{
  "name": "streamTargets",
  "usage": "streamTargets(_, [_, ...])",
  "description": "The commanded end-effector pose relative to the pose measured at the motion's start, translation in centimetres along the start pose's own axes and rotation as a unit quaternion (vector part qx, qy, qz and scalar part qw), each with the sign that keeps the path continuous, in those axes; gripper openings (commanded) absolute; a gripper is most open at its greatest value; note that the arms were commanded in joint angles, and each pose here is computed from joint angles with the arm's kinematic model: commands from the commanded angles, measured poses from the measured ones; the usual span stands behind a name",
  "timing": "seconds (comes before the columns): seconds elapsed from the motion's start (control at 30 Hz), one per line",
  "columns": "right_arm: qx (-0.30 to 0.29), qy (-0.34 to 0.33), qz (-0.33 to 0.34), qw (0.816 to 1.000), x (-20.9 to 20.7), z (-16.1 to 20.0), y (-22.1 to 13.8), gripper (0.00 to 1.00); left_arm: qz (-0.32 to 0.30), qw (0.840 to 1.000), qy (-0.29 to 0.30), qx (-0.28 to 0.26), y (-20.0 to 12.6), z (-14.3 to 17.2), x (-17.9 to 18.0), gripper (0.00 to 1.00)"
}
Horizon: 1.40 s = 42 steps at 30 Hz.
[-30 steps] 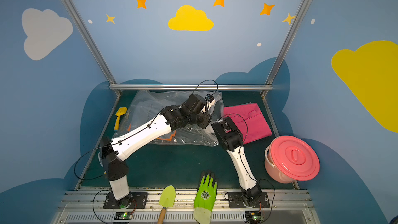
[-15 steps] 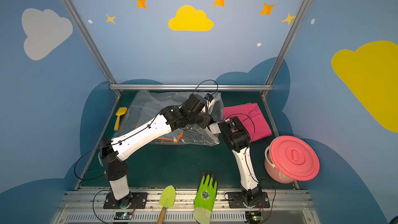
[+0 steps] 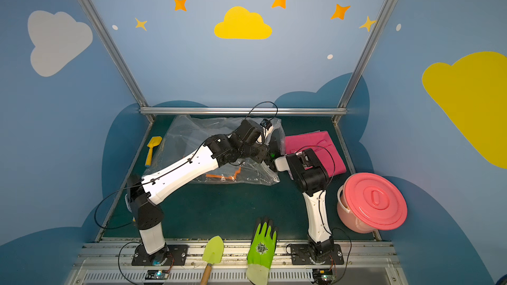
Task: Take the trousers out of the vacuum bag
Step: Take out the trousers from the vacuum bag.
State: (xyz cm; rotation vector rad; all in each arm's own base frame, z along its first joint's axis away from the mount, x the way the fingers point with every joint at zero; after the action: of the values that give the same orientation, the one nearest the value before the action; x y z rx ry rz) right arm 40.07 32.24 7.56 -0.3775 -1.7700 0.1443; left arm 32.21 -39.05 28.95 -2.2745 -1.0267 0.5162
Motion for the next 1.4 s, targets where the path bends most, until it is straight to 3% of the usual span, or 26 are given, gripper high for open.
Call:
streamTargets(0.0, [-0.032, -0.041, -0.018, 0.998, 2.4, -1.9, -2.1, 0.0, 0.001, 1.0, 0.001, -0.008, -0.4, -0.4, -0.3, 0.05])
streamTargets(1.37, [-0.107, -0.04, 0.044, 0.992, 1.9, -2.6, -14.6, 0.0, -0.006, 1.0, 0.006, -0.001, 0.0, 0.1, 0.0, 0.05])
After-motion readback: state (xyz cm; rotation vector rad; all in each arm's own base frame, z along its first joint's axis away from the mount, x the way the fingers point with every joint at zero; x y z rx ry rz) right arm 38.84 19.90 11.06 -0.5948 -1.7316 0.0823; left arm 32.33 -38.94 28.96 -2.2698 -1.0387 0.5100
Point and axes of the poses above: each gripper's point midway between its finger pads, its own y axis out along the fingers, its own x axis along the line the jaws close on, z = x × y, the point moved 2 cm from there along -y, back along the fingers, and after that the axes turned 2 degrees about -y, right-handed, at the moved point
